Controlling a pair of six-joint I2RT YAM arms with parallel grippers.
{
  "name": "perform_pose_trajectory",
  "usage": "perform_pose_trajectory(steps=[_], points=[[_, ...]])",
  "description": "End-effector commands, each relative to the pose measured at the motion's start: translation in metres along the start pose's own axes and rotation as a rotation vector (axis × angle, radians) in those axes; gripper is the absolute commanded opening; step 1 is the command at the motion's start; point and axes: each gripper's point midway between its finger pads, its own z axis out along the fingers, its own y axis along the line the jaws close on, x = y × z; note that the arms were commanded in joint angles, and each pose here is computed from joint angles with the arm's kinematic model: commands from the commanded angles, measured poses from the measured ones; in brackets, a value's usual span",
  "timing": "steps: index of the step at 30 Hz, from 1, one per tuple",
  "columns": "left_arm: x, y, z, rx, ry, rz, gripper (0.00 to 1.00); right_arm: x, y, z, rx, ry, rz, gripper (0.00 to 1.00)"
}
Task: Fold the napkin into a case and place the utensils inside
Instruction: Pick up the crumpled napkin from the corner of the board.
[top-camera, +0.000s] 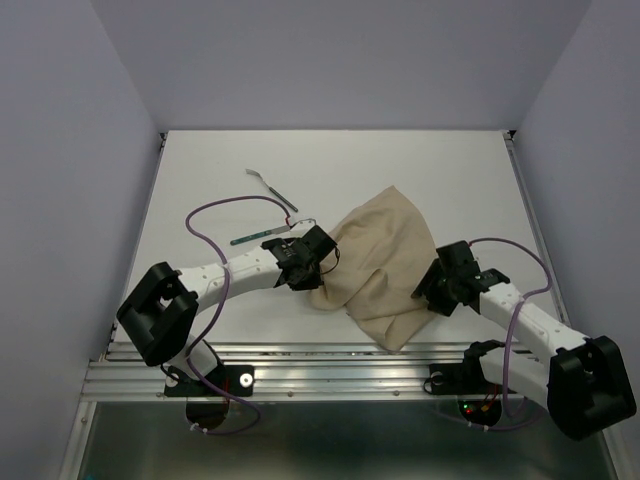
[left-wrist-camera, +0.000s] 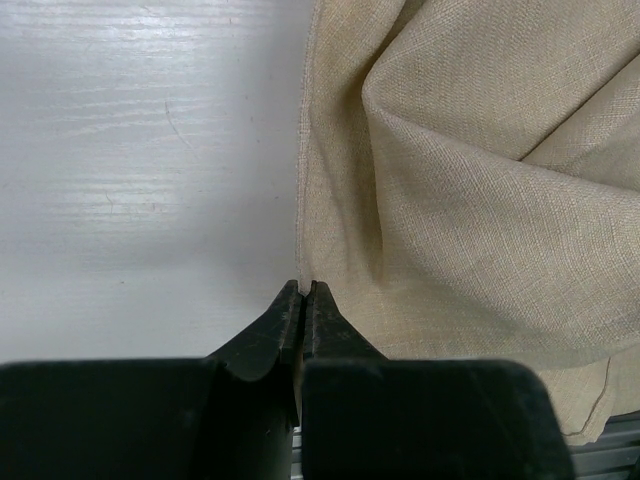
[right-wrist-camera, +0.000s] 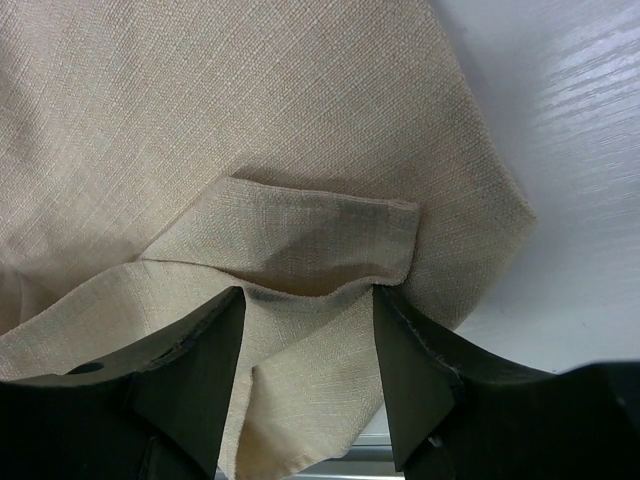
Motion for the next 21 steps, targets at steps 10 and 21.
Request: perform_pose_trajectory(steps=[10, 21], points=[[-0.006, -0.001, -0.005, 0.0, -0.022, 0.006, 0.0, -0.007, -0.003, 0.003, 0.018, -0.053, 0.02, 0.25], [-0.023, -0.003, -0.019, 0.021, -0.057, 0.01, 0.0, -0.061, 0.014, -0.022, 0.049, -0.251, -0.031, 0.01]])
